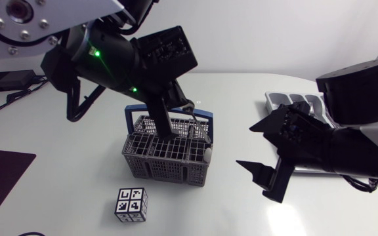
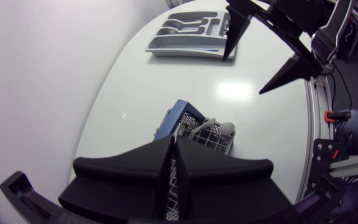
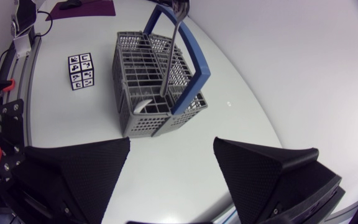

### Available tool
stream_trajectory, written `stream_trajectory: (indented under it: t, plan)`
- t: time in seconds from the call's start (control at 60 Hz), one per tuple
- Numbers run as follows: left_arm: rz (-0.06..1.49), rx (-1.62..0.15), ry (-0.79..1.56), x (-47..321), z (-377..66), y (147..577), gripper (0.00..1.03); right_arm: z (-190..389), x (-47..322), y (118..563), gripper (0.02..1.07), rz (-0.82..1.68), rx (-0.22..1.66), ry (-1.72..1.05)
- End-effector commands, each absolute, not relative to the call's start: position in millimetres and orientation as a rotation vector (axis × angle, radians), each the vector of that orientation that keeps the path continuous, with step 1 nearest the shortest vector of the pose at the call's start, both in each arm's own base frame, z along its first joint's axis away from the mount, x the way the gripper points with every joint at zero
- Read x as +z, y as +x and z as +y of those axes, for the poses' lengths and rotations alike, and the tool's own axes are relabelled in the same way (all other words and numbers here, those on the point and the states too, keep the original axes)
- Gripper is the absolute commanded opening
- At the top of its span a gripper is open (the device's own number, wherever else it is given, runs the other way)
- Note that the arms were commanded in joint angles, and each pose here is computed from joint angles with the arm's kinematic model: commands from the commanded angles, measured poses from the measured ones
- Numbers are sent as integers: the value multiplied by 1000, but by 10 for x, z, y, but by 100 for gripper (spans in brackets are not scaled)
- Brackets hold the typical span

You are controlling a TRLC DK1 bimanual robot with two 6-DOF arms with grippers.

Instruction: Transfer all utensils from the basket to the drawer tray.

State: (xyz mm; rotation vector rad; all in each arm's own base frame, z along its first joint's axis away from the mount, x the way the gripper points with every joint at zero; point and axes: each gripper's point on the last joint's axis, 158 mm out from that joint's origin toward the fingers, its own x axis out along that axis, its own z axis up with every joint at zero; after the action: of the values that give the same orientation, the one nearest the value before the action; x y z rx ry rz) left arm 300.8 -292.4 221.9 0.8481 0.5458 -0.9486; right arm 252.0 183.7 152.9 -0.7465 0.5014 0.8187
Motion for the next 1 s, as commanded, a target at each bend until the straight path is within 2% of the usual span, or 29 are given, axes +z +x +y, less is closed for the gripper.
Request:
stream_trajectory:
  t: [0.0,0.2,0.433,0.65,0.833,0.983]
  plan:
    - [596,-928,746,2226,-2943,2930,3,1962,1663,2525,95,466,802,-698]
    - [706,-921,495,2222,-3061,2876,3,2173,1717,2563,92,404,770,-693]
    - [785,-909,387,2126,-3118,2820,3,2310,1764,2608,73,350,752,-693]
    - [861,-917,294,2022,-3185,2750,3,2365,1795,2665,46,317,721,-708]
    - [880,-923,252,2035,-3206,2740,3,2404,1765,2695,42,311,710,-729]
    - [895,-936,239,2019,-3218,2709,3,2429,1724,2718,20,312,704,-751]
